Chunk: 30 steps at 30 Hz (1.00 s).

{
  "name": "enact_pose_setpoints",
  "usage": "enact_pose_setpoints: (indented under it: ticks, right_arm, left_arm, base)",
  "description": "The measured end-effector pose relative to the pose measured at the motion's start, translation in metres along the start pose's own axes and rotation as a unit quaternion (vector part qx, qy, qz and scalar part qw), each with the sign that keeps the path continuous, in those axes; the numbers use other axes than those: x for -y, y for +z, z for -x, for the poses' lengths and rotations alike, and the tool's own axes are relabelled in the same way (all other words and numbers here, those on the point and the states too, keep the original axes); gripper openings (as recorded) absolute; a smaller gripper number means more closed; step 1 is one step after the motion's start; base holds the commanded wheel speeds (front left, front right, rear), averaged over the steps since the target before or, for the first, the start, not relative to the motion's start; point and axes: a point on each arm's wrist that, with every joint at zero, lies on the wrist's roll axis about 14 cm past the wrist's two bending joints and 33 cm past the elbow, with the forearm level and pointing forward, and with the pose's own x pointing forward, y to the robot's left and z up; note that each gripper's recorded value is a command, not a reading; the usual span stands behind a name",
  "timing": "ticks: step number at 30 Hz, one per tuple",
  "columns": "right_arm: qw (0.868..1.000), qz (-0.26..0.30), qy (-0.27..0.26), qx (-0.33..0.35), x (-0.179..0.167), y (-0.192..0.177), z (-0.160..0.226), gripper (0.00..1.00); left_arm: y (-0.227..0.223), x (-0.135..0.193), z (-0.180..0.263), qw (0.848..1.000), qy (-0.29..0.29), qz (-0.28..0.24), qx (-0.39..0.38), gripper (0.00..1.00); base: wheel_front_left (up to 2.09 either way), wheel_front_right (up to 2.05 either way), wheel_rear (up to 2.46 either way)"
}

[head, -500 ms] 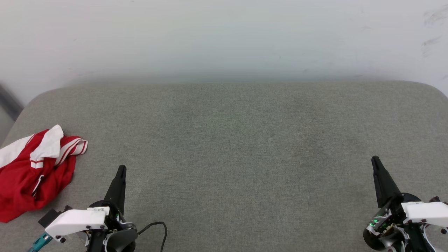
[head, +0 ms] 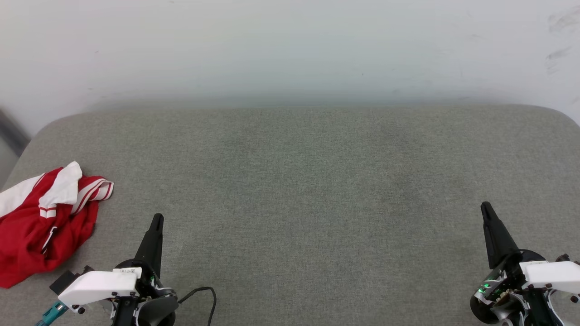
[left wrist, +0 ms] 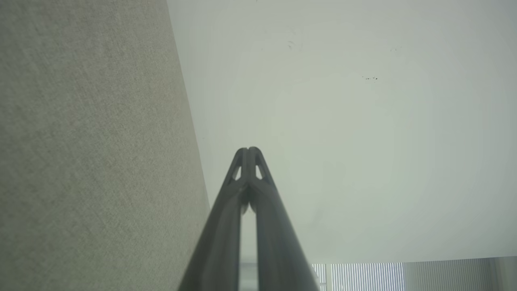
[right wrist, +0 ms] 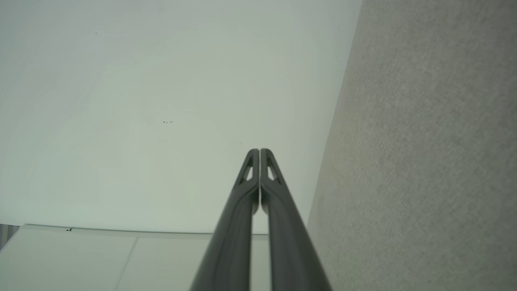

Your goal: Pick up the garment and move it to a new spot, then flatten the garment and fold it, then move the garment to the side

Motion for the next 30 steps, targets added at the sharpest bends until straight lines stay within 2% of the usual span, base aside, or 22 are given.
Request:
enact_pose_setpoints:
  ticks: [9,10,15,22,30]
  right_arm:
    - [1.0,0.0,0.0,0.0,0.0,0.0,0.0,0.0]
    - [1.0,0.0,0.0,0.0,0.0,0.0,0.0,1.0]
    - [1.0,-0.001,-0.025,0.003,0.017,0.001,0.008,1.0]
    - [1.0,0.011,-0.015,0.011,0.01,0.001,0.007,1.0]
    - [0.998,0.061,-0.012,0.019,0.007,0.004,0.008,1.0]
  left_arm:
    - [0.0,0.0,0.0,1.0,0.0,0.0,0.0,0.0]
    - [0.0,0.0,0.0,1.0,0.0,0.0,0.0,1.0]
    - [-0.003,-0.017,0.007,1.0,0.025,0.002,-0.001,1.0]
    - [-0.011,-0.013,0.005,1.0,0.02,-0.01,-0.003,1.0]
    - [-0.011,-0.004,0.002,0.998,0.007,-0.06,0.003,1.0]
  base:
    - [0.0,0.0,0.0]
    - [0.0,0.0,0.0]
    - [0.0,0.0,0.0]
    - [0.0,0.0,0.0]
    - [0.0,0.0,0.0]
